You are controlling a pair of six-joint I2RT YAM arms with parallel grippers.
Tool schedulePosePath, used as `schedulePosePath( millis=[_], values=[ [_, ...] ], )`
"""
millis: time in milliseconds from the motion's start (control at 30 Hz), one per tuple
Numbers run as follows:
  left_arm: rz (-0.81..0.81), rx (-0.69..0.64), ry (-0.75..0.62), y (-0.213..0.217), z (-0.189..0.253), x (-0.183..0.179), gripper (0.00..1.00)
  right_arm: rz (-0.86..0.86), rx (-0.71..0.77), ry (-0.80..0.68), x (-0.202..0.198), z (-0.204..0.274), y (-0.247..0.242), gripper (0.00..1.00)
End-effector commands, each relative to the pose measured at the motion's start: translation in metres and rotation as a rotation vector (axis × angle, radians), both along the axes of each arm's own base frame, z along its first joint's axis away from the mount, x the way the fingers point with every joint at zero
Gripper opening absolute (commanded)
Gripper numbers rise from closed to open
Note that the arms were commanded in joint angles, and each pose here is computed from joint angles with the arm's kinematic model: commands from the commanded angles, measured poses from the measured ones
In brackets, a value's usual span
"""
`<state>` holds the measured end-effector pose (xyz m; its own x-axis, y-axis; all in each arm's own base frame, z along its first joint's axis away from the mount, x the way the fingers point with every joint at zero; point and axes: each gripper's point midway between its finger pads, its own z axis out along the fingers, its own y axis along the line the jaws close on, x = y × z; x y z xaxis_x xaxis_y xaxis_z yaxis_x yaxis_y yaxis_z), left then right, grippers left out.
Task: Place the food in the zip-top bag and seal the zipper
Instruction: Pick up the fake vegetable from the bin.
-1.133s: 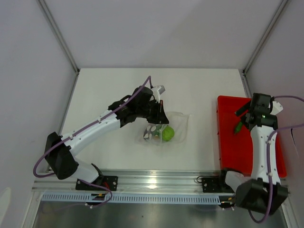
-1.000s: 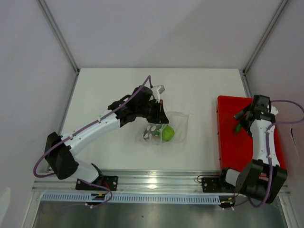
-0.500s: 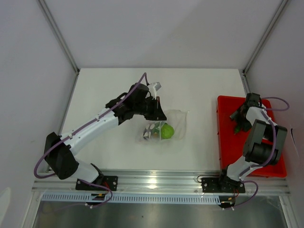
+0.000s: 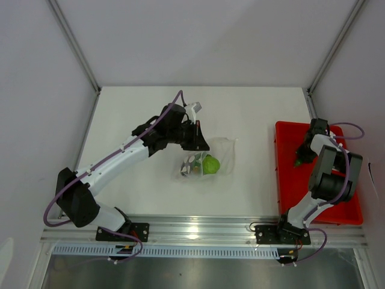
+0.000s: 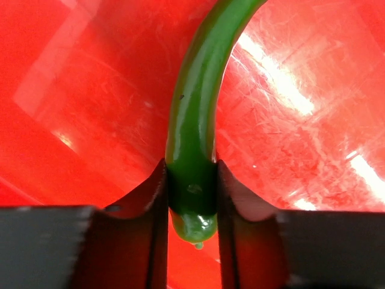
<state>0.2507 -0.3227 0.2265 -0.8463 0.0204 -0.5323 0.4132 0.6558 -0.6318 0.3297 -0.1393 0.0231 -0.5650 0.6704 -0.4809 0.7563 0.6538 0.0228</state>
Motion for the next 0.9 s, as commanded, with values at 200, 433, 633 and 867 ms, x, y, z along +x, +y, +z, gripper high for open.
schedulePosePath(
  millis=[200, 433, 633, 867],
  values=[
    [0.011, -0.031, -0.019, 0.000, 0.007, 0.005, 0.01, 0.030, -0.059, -0.104, 0.002, 0.054, 0.007, 0.00],
    [0.021, -0.026, -0.029, 0.002, 0.008, 0.007, 0.01, 0.263, -0.004, -0.349, -0.006, 0.161, 0.080, 0.00],
    [0.019, -0.025, -0.023, 0.001, 0.006, 0.007, 0.01, 0.777, 0.455, -0.528, -0.042, 0.228, 0.221, 0.00],
    [0.020, -0.022, -0.019, 0.000, 0.004, 0.008, 0.01, 1.239, 0.795, -0.515, -0.127, 0.262, 0.335, 0.00]
  ],
)
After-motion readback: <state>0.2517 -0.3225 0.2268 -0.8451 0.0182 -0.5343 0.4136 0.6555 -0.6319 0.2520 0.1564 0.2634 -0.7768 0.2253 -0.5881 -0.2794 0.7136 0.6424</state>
